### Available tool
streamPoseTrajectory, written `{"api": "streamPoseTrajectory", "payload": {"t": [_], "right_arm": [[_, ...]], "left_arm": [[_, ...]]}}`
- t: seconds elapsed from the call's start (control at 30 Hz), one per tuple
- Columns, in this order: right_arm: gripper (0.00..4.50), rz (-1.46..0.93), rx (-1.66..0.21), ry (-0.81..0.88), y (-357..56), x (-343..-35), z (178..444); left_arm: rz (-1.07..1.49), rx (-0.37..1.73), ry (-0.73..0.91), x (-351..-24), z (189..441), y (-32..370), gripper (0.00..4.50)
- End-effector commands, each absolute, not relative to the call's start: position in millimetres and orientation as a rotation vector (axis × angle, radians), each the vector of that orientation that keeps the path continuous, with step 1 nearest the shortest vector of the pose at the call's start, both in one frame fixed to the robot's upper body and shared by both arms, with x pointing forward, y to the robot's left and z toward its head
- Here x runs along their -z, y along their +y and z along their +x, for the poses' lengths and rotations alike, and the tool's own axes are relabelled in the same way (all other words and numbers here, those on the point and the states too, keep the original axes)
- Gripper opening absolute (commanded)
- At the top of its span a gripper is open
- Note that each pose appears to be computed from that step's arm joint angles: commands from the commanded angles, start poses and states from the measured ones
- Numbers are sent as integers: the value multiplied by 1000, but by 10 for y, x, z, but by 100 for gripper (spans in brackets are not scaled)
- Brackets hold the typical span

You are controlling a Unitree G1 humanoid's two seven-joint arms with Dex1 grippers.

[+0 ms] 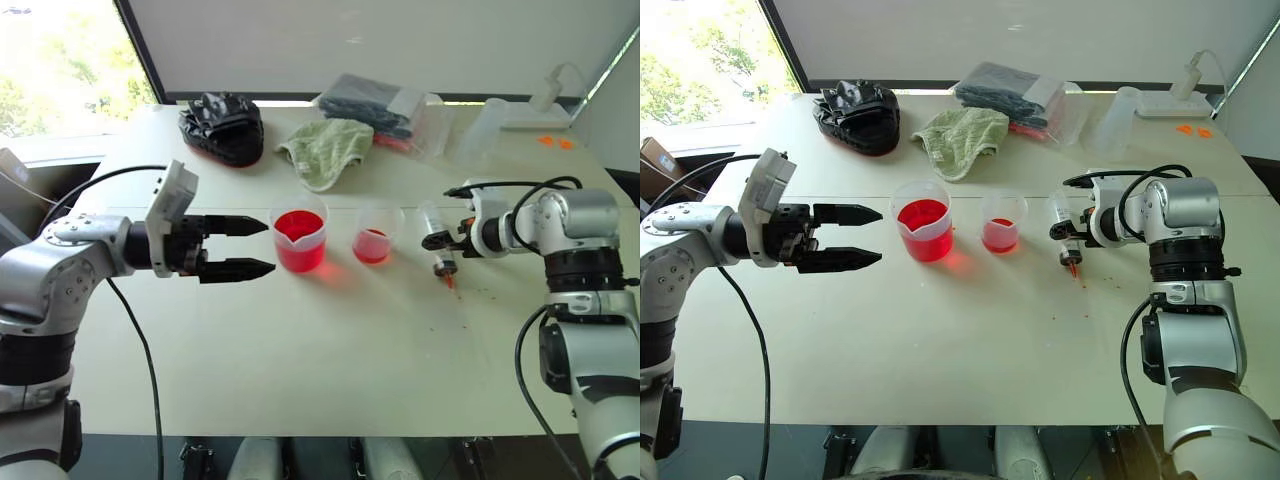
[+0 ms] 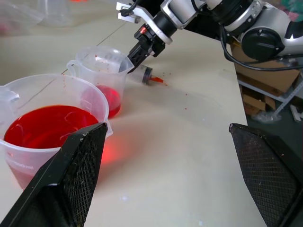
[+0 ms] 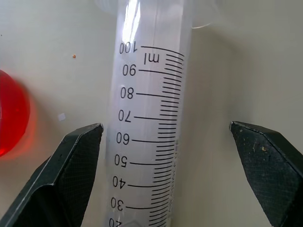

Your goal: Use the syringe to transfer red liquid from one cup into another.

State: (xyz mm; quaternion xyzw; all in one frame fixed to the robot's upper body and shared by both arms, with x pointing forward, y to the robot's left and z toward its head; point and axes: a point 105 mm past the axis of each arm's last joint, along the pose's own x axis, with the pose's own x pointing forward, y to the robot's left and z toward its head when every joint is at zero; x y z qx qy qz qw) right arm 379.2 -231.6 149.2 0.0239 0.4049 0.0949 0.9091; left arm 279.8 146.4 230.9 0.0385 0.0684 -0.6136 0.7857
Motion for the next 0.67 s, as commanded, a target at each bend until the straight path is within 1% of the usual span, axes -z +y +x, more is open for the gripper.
{"api": "streamPoseTrajectory", "payload": {"t": [0.03,0.1,0.2,0.3,0.33,0.37,0.5,0.67], "right_arm": [[445,-110,-309,637,-2348,-1950,3753],[445,-178,-410,568,-2289,-2106,3653],[445,-349,-619,450,-2153,-2333,3370],[445,-526,-843,327,-2062,-2479,3088],[445,-560,-914,286,-2036,-2523,3000],[445,-578,-962,281,-2036,-2534,2930],[445,-566,-1045,324,-2091,-2566,2791],[445,-586,-1046,321,-2126,-2590,2803]], "left_arm": [[107,1295,96,-2488,2787,1542,433],[125,1283,111,-2486,2776,1588,433],[147,1264,127,-2525,2768,1684,433],[161,1265,140,-2532,2765,1731,433],[166,1270,144,-2533,2762,1737,433],[173,1274,150,-2529,2759,1745,433],[197,1274,166,-2513,2762,1781,433],[200,1272,192,-2492,2749,1805,433]]}}
